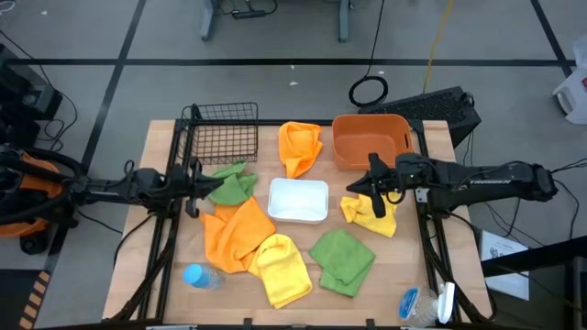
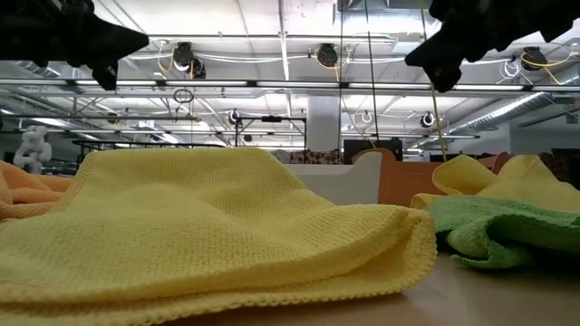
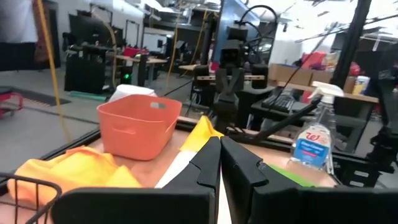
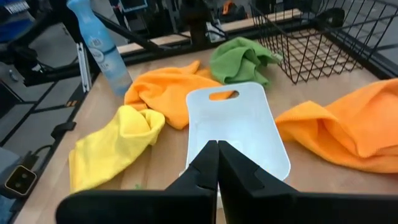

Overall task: Sort microfiber towel by color & place in baskets
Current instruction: Put the top yellow microfiber towel into the white bin

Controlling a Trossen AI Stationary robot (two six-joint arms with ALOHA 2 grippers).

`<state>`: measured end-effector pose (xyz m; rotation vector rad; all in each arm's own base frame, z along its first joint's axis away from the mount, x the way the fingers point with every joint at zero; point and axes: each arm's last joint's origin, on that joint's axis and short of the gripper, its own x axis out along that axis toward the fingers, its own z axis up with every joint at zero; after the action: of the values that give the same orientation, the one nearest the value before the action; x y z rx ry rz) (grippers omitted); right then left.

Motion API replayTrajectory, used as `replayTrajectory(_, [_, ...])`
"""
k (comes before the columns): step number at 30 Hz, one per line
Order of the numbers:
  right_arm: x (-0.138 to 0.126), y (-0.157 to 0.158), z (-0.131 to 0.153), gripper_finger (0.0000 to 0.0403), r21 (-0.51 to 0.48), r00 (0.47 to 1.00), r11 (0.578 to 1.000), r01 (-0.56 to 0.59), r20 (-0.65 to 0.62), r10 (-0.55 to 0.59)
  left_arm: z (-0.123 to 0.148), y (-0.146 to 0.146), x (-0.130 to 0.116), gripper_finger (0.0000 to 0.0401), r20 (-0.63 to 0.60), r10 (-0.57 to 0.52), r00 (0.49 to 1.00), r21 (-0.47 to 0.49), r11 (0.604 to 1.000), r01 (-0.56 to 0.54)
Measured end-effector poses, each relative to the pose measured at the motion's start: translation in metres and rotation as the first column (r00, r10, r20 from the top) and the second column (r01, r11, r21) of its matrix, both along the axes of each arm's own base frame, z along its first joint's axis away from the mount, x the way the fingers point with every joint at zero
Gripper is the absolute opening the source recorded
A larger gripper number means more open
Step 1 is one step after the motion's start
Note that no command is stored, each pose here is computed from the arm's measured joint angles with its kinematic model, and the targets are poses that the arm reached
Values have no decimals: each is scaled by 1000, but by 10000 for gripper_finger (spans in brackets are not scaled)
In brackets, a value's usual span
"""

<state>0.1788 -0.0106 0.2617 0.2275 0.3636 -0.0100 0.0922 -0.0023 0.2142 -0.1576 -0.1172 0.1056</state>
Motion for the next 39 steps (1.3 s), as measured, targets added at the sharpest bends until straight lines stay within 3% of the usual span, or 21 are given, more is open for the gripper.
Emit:
replayTrajectory(10, [11,-1,-13,0,7,996,1000,1,-87,0,44,-1,14,18,-76,5,997,33,999,-3])
replayTrajectory(18, [17,-1,-22,0,14,991,1000,5,-136,-3,76,-4,39,18,-139,-4,990,50,999,11])
replayTrajectory(26, [17,-1,-28,0,53,980,998,24,-198,-13,105,-6,63,18,-275,3,962,45,999,10])
replayTrajectory(32, [16,-1,-30,0,40,975,999,15,-220,-6,104,-8,88,18,-355,15,935,110,994,26])
replayTrajectory(39, [13,-1,-34,0,70,964,997,36,-264,-16,91,-8,104,18,-437,58,898,258,964,63])
